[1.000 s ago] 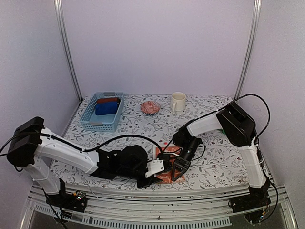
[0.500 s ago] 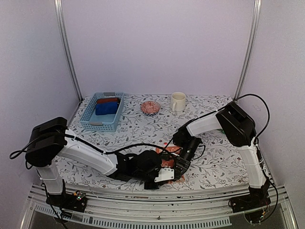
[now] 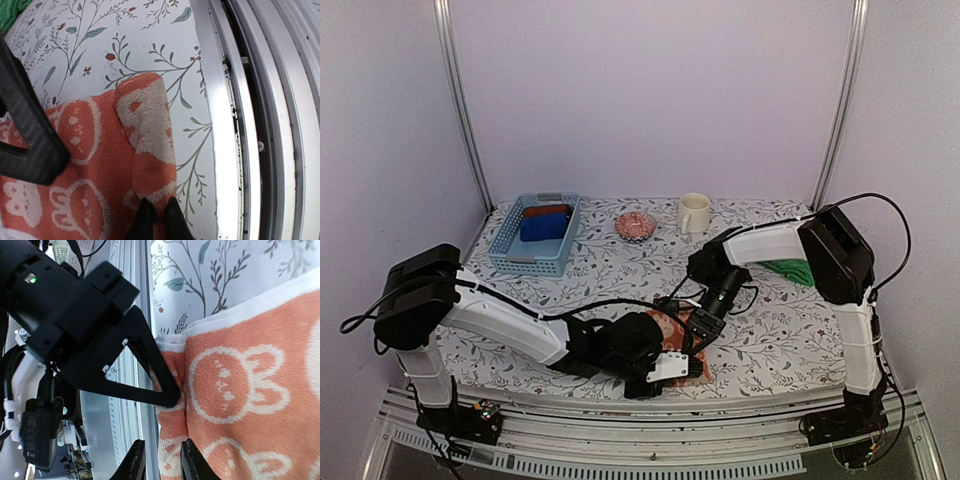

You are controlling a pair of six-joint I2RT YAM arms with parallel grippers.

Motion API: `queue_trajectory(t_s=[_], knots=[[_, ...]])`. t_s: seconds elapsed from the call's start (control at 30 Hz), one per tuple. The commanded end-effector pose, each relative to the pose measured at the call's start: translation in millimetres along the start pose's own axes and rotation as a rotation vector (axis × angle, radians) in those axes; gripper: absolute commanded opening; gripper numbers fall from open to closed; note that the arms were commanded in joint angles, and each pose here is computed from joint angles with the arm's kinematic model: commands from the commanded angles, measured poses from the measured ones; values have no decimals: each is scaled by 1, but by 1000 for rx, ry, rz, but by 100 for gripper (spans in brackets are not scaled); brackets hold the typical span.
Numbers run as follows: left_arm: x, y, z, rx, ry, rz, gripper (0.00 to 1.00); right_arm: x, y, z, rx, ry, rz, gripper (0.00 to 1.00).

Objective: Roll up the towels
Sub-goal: Roll the towel at the center of the board.

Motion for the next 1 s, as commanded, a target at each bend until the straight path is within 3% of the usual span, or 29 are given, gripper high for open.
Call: queue_trajectory(t_s=[0.0,0.23,0.43,0.57,0.77,0.97], knots=[[4,-3,-2,-60,-37,-7,0,7,-23,-6,-125,-55,-56,26],[17,-15,2,-108,-63,-63,0,16,-8,-71,-363,75,-21,21],[3,-4,6,-190,-181,-59,0,20,-8,-80,-404,100,-33,20],[-12,3,13,-232,-266,-62,0,20,-16,-56,-327,57,-51,22],[-23,11,16,-313,-351,-69,0,22,-71,23,-231,-113,-196,28],[-43,23,19,-407,-484,-53,0,-3,-108,74,-311,-266,-340,29]])
Point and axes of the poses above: each gripper's point midway between its finger pads, its own y axis out along the fingers, its own z axis along the line the jaws close on, x = y × z, the point moved 8 cm from there along -y, back along the fingers, and after that the axes turned 12 degrees about y, right-handed, at the moved point
